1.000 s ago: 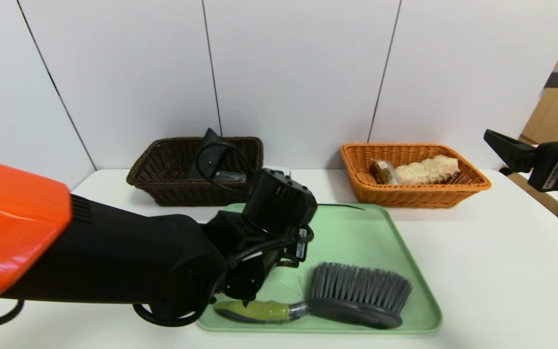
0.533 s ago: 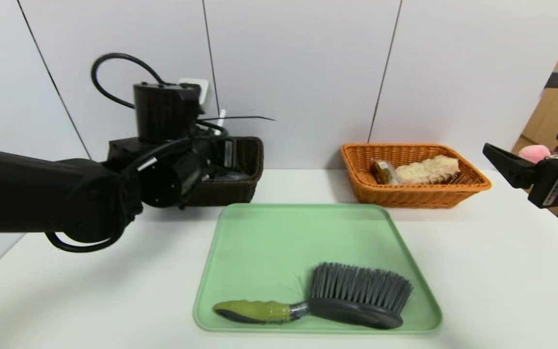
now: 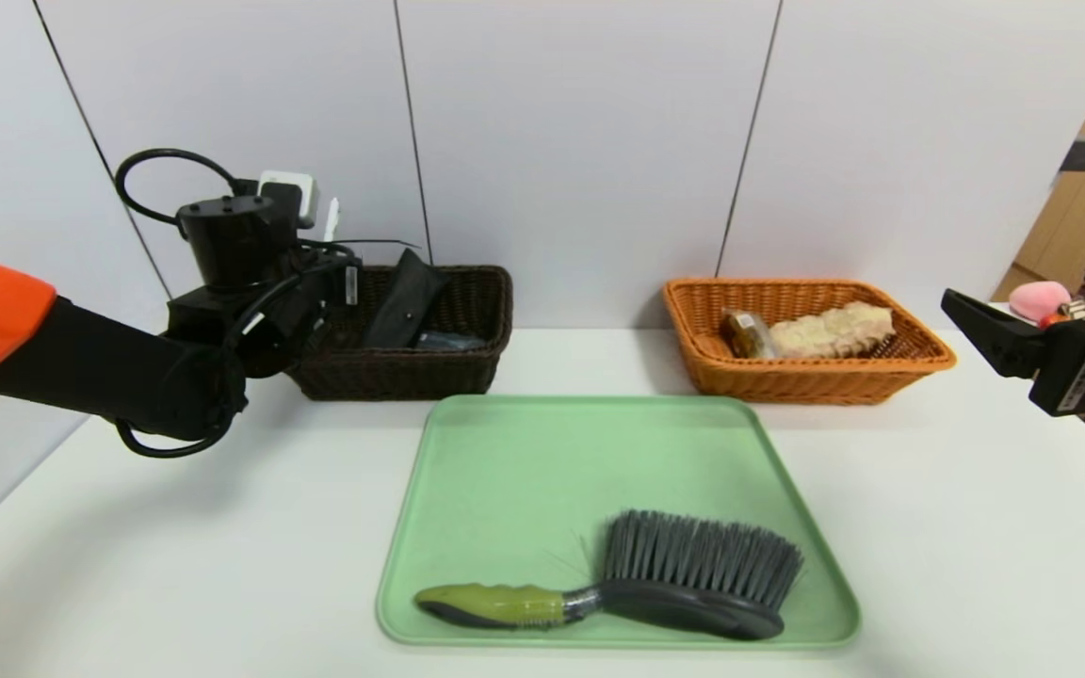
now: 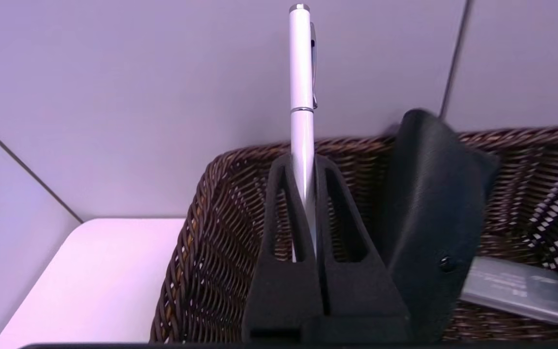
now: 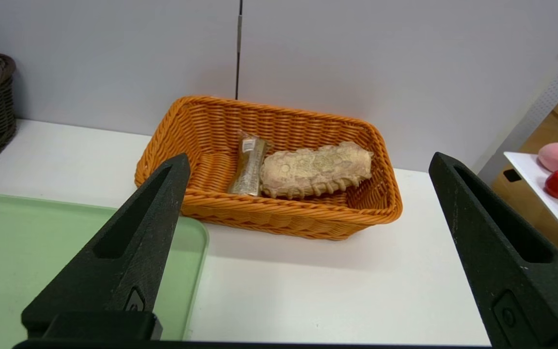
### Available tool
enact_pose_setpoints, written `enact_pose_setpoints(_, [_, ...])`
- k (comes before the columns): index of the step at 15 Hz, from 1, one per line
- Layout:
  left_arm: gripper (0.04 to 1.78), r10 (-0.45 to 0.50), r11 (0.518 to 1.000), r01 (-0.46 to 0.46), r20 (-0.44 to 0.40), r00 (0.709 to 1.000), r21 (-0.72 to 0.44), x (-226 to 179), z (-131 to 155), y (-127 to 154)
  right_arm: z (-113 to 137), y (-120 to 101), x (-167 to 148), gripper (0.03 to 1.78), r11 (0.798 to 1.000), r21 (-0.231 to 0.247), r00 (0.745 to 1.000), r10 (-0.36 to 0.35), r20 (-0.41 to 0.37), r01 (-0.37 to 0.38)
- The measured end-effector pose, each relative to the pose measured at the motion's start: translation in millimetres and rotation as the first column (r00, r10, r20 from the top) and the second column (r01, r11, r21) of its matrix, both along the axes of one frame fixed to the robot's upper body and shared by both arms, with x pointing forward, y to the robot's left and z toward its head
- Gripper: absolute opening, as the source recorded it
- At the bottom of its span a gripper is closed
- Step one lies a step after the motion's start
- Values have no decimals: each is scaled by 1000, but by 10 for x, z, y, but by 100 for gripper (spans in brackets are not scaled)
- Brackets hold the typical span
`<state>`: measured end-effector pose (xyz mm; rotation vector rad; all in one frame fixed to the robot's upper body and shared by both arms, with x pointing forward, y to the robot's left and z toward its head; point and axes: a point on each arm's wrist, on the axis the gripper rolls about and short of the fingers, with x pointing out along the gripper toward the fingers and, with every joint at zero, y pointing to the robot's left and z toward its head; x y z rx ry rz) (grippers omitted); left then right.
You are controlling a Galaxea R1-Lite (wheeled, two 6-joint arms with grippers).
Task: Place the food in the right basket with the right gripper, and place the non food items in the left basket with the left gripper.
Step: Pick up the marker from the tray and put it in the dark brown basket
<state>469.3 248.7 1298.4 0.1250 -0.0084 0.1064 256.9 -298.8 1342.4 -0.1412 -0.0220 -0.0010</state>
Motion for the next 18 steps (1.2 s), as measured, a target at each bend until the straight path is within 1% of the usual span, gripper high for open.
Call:
enact_pose_setpoints(5, [6,4,1000,-4,-34,999,11,107,-193,-2,-16,-8,-16,170,1000,1,1000,-2,-3,2])
enact_pose_setpoints(8, [6,5,1000,-5,-22,1000,3,122,-199,-7,-17,-10,-21,170,1000,1,1000,-3,-3,3])
enact_pose_setpoints(10, [6,5,1000,-5,7,1000,-1,125,-175,-6,-26,-12,-27,170,1000,0,1000,-3,-5,3])
enact_pose_setpoints(18, [6,6,1000,-6,10,1000,0,99,-151,1,-21,-22,-67,170,1000,1,1000,-3,3,3])
